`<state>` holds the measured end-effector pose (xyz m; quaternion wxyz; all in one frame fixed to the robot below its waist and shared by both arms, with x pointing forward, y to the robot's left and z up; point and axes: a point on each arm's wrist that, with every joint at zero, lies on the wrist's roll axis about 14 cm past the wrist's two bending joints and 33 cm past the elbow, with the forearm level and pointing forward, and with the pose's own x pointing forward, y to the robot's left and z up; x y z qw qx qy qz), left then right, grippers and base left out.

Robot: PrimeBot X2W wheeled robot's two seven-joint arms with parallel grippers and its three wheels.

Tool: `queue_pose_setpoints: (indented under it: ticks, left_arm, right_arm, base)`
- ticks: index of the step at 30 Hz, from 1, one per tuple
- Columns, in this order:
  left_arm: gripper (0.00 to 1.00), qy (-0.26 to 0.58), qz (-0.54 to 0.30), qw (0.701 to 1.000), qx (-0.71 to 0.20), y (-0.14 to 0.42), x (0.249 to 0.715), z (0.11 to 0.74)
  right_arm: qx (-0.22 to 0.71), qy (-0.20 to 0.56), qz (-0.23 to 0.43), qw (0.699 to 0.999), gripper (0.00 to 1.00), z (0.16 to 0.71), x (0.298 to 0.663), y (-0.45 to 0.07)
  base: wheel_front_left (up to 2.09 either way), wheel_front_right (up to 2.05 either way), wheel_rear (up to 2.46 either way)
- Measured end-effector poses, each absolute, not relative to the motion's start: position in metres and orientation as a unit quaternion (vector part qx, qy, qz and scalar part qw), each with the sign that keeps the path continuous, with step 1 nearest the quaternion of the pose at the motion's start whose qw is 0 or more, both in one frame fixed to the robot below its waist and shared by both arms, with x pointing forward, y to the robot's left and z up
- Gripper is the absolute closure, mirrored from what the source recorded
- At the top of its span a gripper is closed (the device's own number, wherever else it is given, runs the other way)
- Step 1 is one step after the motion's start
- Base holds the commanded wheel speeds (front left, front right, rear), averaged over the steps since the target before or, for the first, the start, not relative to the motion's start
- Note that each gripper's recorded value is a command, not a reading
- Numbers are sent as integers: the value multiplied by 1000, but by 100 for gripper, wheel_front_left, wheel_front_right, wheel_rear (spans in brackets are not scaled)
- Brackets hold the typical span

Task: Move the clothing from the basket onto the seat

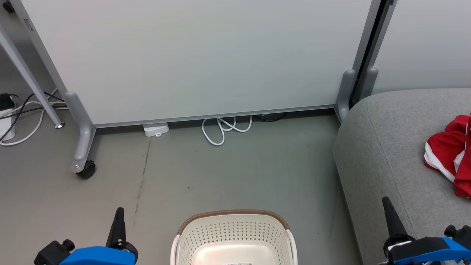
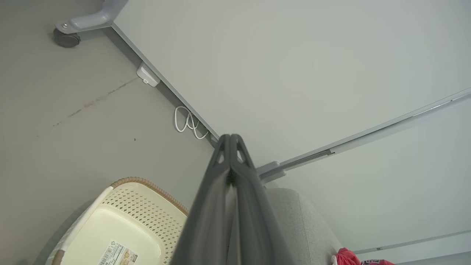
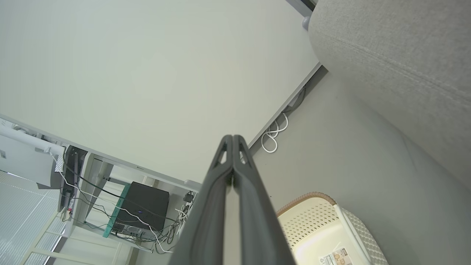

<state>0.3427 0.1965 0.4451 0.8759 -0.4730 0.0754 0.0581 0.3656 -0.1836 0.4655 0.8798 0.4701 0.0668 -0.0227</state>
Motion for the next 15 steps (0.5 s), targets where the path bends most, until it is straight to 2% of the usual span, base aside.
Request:
queue_pose_setpoints:
  ticks: [15]
  left_arm:
    - [100,57,53,839,-539,199,355,459]
  right_arm:
    - [538,50,-21,841,100,476,373,-187]
  base:
    - [0,0,0]
